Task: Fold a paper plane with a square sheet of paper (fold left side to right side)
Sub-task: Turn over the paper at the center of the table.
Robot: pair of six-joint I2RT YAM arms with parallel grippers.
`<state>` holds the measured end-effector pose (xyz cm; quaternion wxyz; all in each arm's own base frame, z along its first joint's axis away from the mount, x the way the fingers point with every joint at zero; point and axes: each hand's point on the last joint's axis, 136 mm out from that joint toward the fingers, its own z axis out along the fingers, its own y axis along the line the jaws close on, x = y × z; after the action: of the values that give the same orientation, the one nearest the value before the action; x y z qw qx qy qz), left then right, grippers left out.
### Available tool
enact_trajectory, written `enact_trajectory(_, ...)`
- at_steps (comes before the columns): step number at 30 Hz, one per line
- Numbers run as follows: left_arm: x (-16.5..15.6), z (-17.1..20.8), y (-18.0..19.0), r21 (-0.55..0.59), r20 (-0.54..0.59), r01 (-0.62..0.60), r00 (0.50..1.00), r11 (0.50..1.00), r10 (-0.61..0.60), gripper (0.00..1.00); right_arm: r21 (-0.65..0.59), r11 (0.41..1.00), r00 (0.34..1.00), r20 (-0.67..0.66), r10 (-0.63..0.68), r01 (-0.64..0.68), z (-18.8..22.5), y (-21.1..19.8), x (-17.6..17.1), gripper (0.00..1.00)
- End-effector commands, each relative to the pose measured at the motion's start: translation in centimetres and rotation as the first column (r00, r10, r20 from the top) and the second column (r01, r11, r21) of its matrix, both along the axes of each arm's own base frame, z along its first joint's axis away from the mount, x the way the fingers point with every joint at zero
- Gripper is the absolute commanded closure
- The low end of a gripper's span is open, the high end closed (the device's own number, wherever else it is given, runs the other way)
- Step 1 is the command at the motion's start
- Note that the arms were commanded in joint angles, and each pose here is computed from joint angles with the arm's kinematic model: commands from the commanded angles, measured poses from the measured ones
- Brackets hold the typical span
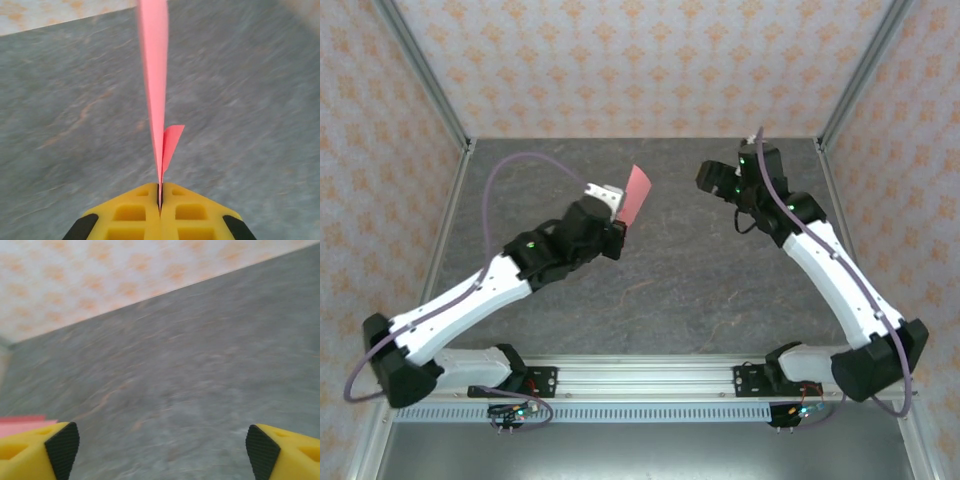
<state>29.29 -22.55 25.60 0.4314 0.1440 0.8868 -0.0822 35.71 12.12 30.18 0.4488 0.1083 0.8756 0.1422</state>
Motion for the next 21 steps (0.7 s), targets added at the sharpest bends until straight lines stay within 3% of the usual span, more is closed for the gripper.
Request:
enact_trajectory(1, 0.9, -1.8, 3.3, 0.416, 0.073, -0.169, 0.986, 0.893, 0.153, 1.00, -0.234, 0.934, 0.962, 0.069, -0.262, 0.271, 0.4, -7.5, -2.6, 0.02)
enact_trajectory(5, 2.0, -4.0, 1.5, 0.579, 0.076, -0.232, 0.970, 0.782, 0.231, 1.00, -0.270, 0.871, 0.909, 0.192, -0.370, 0.411, 2.9, -11.4, -5.5, 0.00)
enact_trajectory(9, 2.7, -7.4, -0.1, 0.656, 0.027, -0.233, 0.958, 0.718, 0.286, 1.00, -0.273, 0.824, 0.861, 0.280, -0.426, 0.496, 4.9, -14.1, -8.5, 0.00)
enact_trajectory(15, 3.1, -12.3, -2.5, 0.683, -0.070, -0.199, 0.940, 0.703, 0.334, 1.00, -0.304, 0.786, 0.835, 0.316, -0.451, 0.539, 5.6, -15.9, -10.9, 0.00)
enact_trajectory(21, 3.0, -15.5, -3.9, 0.692, -0.149, -0.158, 0.923, 0.704, 0.354, 1.00, -0.320, 0.792, 0.849, 0.299, -0.436, 0.520, 5.1, -15.8, -10.9, 0.00)
